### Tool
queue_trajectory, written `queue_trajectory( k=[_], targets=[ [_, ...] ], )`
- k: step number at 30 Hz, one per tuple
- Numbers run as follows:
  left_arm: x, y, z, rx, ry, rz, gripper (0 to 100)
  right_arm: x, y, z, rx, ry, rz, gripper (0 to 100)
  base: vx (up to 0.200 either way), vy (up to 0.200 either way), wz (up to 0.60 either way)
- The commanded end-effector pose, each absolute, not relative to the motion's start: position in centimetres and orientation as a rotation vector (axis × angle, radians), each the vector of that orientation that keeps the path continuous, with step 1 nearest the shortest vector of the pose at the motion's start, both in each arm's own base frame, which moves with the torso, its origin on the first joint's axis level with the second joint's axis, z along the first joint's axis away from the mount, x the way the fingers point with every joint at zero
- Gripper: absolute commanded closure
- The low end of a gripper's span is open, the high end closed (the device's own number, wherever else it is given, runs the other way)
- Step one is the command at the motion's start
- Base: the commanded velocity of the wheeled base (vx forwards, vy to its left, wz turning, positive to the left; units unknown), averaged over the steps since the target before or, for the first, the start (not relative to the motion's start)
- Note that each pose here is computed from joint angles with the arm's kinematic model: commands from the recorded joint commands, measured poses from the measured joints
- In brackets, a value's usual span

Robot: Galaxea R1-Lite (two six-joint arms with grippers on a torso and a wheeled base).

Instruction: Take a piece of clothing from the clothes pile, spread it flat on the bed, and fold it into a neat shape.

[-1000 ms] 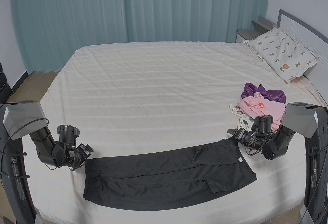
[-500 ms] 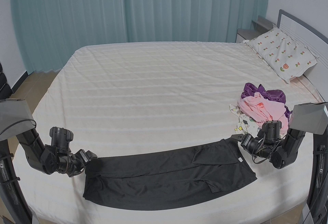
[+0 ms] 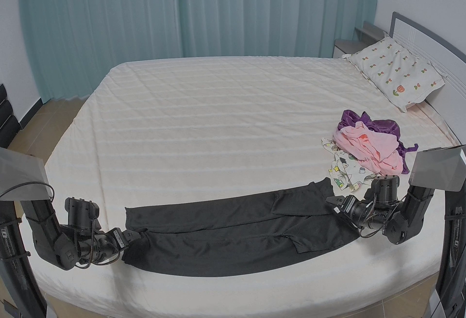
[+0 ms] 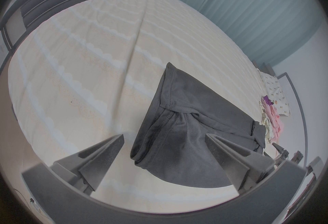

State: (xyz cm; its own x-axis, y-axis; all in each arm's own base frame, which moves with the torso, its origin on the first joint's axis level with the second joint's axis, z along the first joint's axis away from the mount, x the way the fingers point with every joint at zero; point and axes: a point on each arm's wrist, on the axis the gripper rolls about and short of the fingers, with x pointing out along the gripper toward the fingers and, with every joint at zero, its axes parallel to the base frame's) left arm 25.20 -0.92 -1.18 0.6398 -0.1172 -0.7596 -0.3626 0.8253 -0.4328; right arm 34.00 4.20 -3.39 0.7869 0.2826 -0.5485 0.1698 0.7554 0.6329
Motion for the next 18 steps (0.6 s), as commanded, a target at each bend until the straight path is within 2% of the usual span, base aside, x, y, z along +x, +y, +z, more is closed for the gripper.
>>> queue_trajectory(
  k=[1, 6, 14, 15, 18],
  targets=[
    [25.2, -1.6, -4.1, -0.548, 0.922, 0.156, 0, 33.8, 4.6, -3.6, 0.708, 0.689, 0.079, 0, 0.0, 0.0, 0.0],
    [25.8, -2.5, -5.6, -0.498, 0.891, 0.194, 0, 33.7, 4.7, -3.7, 0.705, 0.695, 0.082, 0, 0.0, 0.0, 0.0],
    [26.3, -2.9, -5.7, -0.49, 0.87, 0.185, 0, 33.6, 4.9, -3.9, 0.693, 0.702, 0.087, 0, 0.0, 0.0, 0.0],
    [26.4, -2.9, -5.7, -0.49, 0.867, 0.186, 100, 33.5, 4.8, -3.8, 0.687, 0.703, 0.089, 0, 0.0, 0.0, 0.0],
    [26.3, -2.9, -5.7, -0.488, 0.866, 0.201, 100, 32.7, 4.7, -3.9, 0.653, 0.724, 0.094, 0, 0.0, 0.0, 0.0]
  ],
)
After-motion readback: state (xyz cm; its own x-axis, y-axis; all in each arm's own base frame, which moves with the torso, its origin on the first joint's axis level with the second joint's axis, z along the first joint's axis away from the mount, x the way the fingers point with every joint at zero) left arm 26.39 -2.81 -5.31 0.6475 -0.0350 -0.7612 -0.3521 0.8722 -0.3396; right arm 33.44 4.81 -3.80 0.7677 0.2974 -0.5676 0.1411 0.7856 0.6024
